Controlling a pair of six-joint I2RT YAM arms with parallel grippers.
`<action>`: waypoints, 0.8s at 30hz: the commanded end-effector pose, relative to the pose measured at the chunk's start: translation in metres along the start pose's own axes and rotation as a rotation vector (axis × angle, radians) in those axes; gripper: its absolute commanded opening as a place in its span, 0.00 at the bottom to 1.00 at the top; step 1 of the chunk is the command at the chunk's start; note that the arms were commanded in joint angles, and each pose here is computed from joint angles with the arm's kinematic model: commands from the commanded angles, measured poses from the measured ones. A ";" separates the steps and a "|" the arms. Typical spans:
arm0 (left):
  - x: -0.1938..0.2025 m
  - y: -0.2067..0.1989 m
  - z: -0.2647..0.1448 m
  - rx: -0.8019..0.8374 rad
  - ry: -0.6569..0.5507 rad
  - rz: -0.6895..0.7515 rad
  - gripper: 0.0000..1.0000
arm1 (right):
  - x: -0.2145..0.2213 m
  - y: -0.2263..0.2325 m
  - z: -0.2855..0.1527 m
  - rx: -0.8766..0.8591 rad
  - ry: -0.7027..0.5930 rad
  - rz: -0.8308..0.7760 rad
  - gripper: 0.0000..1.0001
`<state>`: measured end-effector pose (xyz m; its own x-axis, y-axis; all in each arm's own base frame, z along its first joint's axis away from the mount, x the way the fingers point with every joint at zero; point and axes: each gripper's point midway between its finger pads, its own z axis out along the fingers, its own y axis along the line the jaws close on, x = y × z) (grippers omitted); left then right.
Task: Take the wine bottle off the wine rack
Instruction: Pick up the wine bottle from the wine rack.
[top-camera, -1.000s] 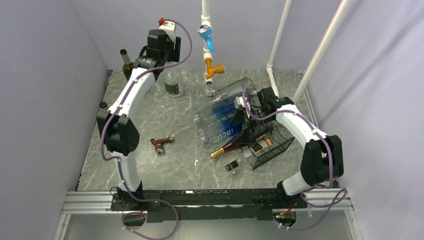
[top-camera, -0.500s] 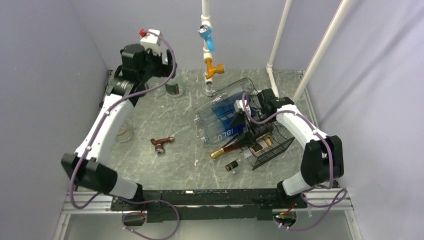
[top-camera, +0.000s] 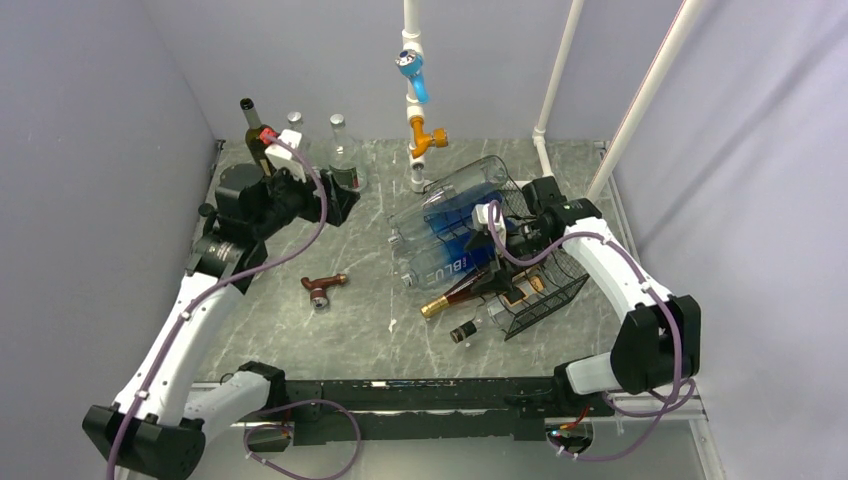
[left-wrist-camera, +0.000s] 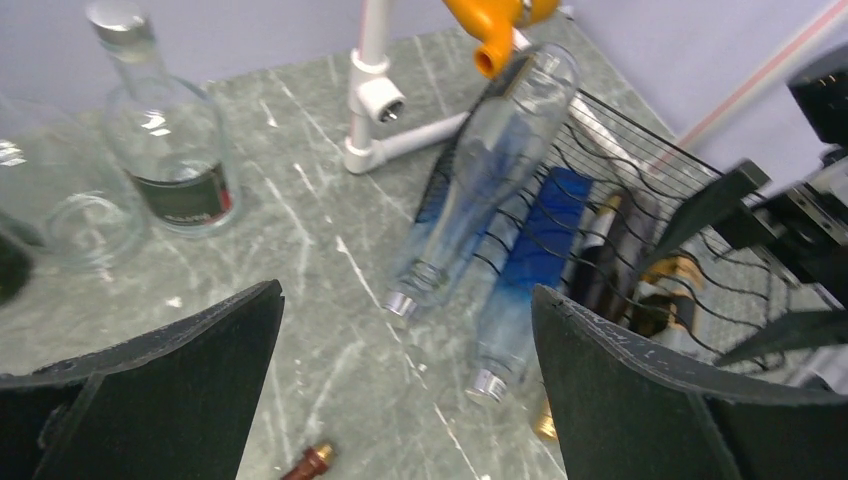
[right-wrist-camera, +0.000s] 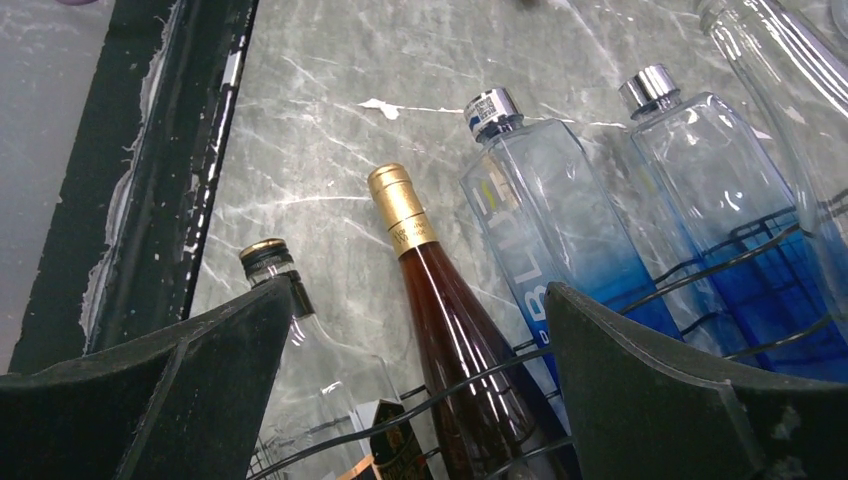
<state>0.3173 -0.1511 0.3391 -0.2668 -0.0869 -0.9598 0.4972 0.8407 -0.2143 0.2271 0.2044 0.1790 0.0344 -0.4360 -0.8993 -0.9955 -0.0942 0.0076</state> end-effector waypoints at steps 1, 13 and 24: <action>0.008 -0.028 -0.009 0.142 -0.022 -0.073 1.00 | -0.016 -0.002 -0.012 0.047 0.003 -0.089 1.00; 0.043 -0.058 -0.035 0.299 -0.015 -0.166 0.99 | -0.027 -0.007 -0.044 0.155 -0.194 0.002 1.00; 0.058 -0.059 -0.041 0.311 0.034 -0.128 0.99 | -0.013 -0.012 -0.063 0.240 -0.259 0.074 1.00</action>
<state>0.2457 -0.1793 0.2972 -0.3991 -0.1845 -0.8981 0.6327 0.6536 -0.4154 0.2402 0.1588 0.1999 -0.0963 -0.2546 -0.9622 -0.9871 0.1484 0.0596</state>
